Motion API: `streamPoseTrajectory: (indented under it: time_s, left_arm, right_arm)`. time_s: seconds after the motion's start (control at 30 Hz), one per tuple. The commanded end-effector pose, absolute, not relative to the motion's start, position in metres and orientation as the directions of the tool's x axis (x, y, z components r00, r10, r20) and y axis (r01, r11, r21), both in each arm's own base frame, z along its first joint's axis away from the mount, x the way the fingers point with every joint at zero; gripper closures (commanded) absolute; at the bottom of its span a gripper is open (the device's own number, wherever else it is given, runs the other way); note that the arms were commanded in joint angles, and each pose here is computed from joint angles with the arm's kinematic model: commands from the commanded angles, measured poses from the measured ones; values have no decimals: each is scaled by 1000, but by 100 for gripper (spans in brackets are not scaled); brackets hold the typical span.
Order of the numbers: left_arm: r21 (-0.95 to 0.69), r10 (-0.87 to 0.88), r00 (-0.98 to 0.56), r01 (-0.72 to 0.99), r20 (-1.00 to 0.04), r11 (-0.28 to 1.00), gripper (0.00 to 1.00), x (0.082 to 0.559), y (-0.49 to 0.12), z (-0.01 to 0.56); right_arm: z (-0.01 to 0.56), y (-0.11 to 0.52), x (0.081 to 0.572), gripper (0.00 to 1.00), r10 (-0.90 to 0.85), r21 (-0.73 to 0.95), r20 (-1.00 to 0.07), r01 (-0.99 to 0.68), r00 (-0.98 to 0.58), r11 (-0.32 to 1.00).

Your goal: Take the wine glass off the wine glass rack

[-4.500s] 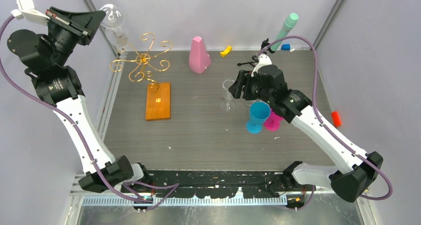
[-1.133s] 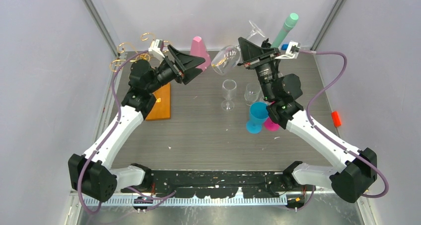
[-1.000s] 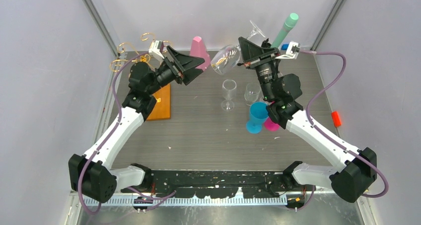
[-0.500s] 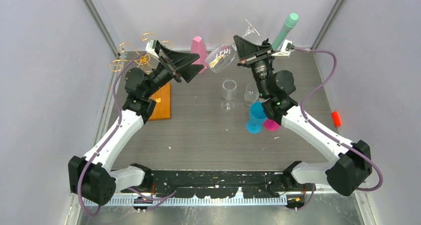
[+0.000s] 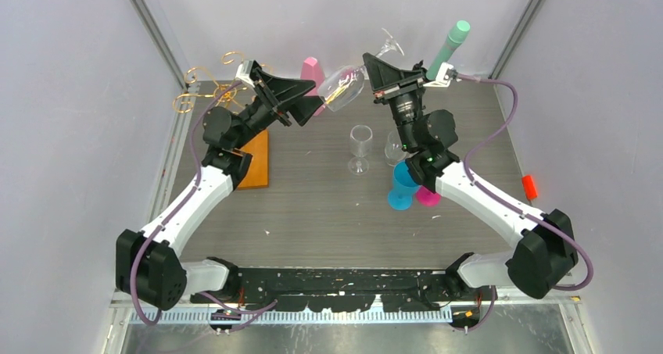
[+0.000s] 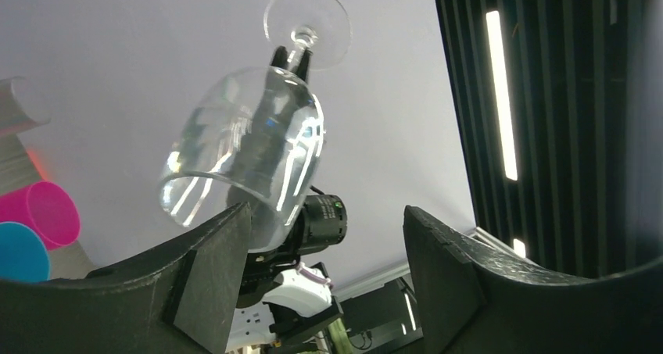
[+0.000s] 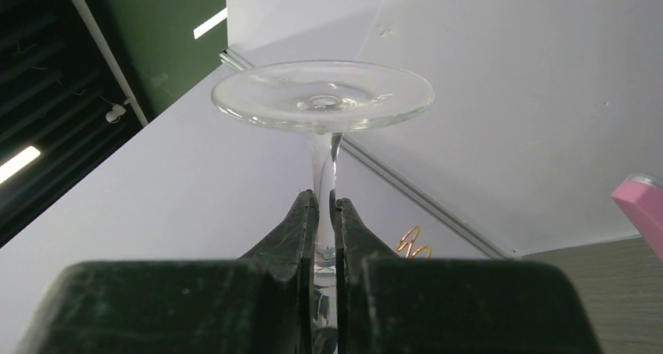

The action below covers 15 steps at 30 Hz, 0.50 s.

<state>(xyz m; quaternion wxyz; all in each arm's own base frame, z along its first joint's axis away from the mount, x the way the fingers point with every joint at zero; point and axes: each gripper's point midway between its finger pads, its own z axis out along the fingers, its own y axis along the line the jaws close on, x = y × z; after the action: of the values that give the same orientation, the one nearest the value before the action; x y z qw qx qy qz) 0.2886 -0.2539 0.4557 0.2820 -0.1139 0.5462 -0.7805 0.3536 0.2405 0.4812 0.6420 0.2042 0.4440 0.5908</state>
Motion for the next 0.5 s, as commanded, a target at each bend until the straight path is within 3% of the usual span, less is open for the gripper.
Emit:
streamPoseTrajectory:
  time_s: [0.0,0.3,0.47]
  left_arm:
    - [-846,-521,-834,401,-180,-350,30,261,-253,498]
    - [-828,-519,-837,410,-174,-383,39,262,-261,506]
    - [-812,-513,-841,417,-174,-409,54,263,-264,510]
  right_arm:
    - [515,235,344,100,969,751,-227,-651,-100,109]
    - [498,244,349,100,969,768,-185,-640,-161,40]
    - [490,255,353,100,960,772,-199,-635,-198,29]
